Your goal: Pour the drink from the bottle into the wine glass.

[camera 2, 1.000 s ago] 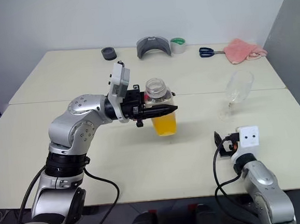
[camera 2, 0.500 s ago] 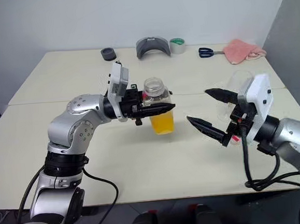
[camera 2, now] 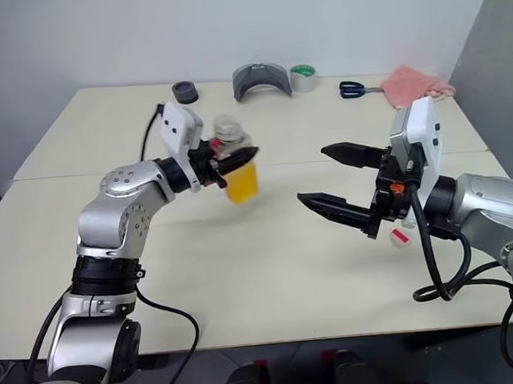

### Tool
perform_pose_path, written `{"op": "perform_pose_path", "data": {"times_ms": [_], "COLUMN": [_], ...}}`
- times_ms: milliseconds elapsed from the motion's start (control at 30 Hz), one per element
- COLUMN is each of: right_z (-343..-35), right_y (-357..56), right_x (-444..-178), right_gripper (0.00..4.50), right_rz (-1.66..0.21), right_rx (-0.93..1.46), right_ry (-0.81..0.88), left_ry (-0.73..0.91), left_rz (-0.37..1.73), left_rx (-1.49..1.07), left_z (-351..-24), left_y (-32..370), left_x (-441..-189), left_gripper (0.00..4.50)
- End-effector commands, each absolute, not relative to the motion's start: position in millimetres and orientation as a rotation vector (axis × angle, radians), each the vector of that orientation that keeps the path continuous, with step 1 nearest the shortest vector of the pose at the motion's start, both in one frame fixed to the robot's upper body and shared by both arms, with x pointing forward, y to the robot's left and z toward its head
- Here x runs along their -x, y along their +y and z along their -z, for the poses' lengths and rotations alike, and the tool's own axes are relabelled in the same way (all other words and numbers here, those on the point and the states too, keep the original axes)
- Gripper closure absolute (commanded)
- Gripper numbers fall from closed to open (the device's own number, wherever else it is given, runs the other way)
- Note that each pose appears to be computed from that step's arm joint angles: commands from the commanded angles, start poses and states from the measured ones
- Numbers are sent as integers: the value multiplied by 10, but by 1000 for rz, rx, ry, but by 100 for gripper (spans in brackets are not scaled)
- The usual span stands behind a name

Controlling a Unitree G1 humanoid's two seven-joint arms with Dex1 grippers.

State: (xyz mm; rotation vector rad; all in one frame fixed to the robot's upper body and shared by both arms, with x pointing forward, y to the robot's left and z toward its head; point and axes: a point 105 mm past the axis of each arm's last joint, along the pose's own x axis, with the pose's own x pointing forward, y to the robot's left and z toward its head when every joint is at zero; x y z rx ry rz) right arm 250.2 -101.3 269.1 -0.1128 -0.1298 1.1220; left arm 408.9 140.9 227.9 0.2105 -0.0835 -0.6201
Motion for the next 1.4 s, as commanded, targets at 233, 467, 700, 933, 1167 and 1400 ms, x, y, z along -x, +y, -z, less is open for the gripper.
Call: {"op": "perform_pose_path", "data": {"times_ms": [233,467,700,933,1167,1400], "right_z": [-2822,-2809,-2768,-2777,-2793,-2785], "right_y": [-885,-837,-854,-859,-873,-898], "right_x": [-2503,-2531,-2527,-2522,-2538,-2561], "right_gripper": [2,2,2,2,2,0], "right_rz": [-1191,-1206,-1201,-1195,-1183,-1173], "right_rx": [116,111,117,125,126,129], "right_ry": [-182,-182,-170,-170,-171,-166], "left_ry": [-188,-227,-219,-188,-176,-157], "left_rz": [64,36,28,42,58,51], "left_rx": [-142,-94,-107,-87,-72,-54], "left_z": [-2349,-2297,-2160,-2033,-1974,-1948], "left_y": [2251,2273,2336,2335,2319,2332], "left_x": [-4301,-4285,-4243,-4258,-4276,-4281], "left_gripper": [256,256,256,256,256,18]}}
